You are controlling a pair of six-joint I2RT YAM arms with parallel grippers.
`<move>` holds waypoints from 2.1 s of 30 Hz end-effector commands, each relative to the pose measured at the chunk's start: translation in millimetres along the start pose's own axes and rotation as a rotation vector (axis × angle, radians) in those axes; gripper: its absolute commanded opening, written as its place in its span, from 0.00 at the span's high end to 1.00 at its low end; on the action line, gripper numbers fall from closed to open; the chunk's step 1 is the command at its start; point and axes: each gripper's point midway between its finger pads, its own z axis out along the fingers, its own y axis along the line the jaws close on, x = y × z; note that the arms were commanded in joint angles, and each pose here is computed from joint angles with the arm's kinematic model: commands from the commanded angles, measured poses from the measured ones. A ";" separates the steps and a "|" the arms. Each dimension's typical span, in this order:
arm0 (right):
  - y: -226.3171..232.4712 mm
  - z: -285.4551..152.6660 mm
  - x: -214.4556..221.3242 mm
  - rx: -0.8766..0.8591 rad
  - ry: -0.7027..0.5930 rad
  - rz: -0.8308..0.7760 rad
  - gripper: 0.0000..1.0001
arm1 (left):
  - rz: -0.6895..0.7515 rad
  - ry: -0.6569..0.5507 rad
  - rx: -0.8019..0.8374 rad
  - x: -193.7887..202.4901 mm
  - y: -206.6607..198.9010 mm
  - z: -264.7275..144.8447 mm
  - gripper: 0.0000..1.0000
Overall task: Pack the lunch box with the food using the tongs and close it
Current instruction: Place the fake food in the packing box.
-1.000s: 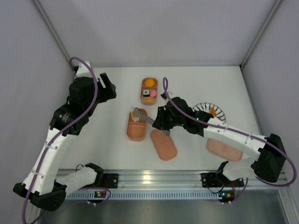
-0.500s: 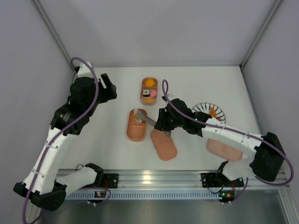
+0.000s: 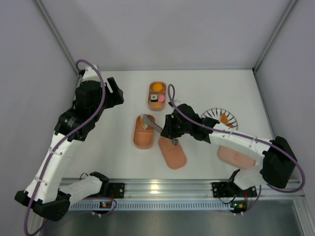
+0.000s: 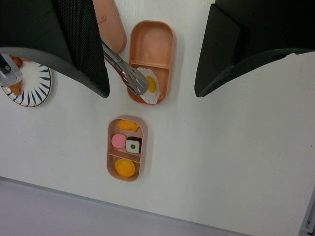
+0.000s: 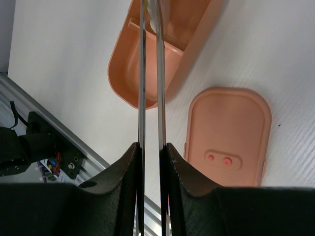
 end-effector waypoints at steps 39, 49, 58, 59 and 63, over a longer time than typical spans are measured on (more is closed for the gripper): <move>-21.8 -37.6 -41.0 0.185 -0.084 -0.063 0.57 | -0.009 0.038 0.009 19.3 -2.6 18.5 0.25; -30.4 -46.9 -47.6 0.251 -0.110 -0.065 0.58 | -0.015 0.074 0.007 34.6 -2.4 28.3 0.26; -79.6 -107.5 -62.4 0.403 -0.215 0.022 0.59 | -0.024 0.109 0.035 48.6 -6.3 31.3 0.26; -86.9 -115.3 -61.7 0.418 -0.224 0.037 0.59 | -0.020 0.116 0.039 51.4 -6.2 31.7 0.26; -124.7 -157.9 -54.8 0.548 -0.269 0.103 0.59 | -0.010 0.138 0.069 58.1 -10.5 32.3 0.26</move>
